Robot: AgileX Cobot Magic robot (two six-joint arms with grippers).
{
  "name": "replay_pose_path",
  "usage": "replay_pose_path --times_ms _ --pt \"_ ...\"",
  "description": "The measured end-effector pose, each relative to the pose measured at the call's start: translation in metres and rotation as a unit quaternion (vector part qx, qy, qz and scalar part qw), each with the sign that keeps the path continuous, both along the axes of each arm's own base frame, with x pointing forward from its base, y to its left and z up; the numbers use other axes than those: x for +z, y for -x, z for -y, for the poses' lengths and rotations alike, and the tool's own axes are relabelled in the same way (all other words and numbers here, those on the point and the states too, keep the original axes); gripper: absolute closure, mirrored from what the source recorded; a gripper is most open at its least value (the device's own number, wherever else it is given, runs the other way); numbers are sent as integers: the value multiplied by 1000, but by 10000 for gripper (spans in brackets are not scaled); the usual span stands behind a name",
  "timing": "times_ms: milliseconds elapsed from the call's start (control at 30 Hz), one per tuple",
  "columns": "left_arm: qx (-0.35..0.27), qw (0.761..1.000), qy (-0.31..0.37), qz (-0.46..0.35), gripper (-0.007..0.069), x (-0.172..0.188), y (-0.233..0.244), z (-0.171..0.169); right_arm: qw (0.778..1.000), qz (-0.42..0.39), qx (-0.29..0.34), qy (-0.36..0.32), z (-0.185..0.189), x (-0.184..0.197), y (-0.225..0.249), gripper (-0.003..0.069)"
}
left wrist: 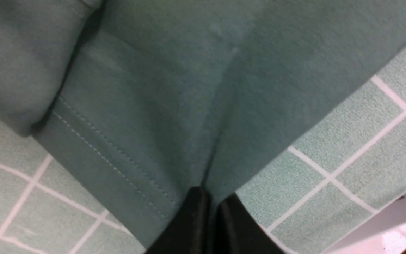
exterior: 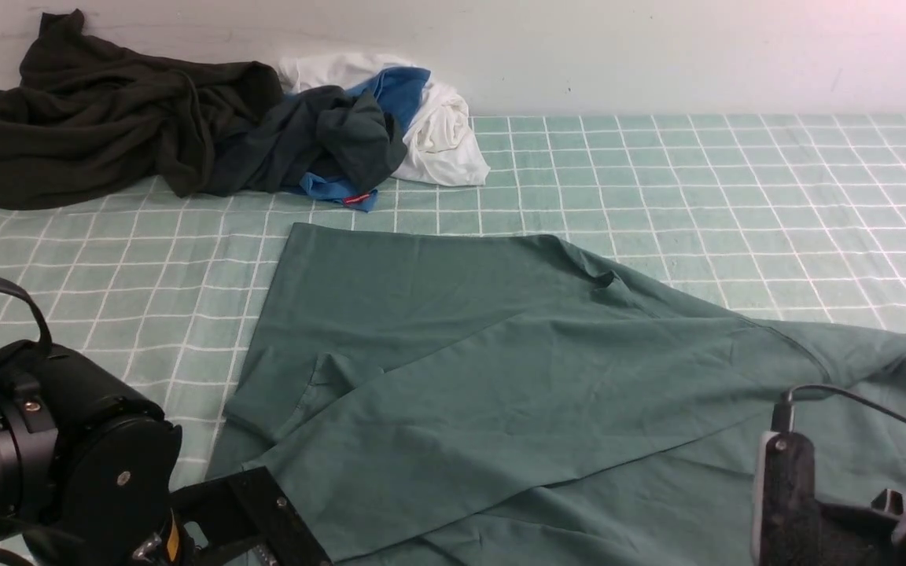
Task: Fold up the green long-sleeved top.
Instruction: Use both arms simultaneously to clamp the lower edge of the clothing fabric
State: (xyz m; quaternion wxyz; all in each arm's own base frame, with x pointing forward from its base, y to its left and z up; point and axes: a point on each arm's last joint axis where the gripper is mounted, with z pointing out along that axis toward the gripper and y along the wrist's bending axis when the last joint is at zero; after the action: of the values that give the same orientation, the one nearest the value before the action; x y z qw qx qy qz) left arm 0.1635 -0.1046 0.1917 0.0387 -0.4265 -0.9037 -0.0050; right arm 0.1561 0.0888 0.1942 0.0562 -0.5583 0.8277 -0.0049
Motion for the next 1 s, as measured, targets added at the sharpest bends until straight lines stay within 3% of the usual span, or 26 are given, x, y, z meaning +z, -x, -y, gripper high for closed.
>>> replay_pose_path --times_ms 267,400,533,667,733,1000 --pt "0 1000 6 9 620 -1 -1 1 997 41 46 37 3 -31 -12 215" --pt "2 1000 10 12 620 -1 -2 2 998 33 45 43 1 -39 -15 285" --pt "2 1000 14 18 620 -1 -3 2 998 30 44 43 1 -40 -15 390" --pt "7 1000 22 20 620 -1 -4 4 998 38 44 39 1 -38 -15 593" --pt "15 999 30 24 620 -1 -5 4 997 44 44 37 1 -35 -15 634" --pt "83 993 53 61 620 28 -38 -10 994 79 49 54 -3 6 -35 639"
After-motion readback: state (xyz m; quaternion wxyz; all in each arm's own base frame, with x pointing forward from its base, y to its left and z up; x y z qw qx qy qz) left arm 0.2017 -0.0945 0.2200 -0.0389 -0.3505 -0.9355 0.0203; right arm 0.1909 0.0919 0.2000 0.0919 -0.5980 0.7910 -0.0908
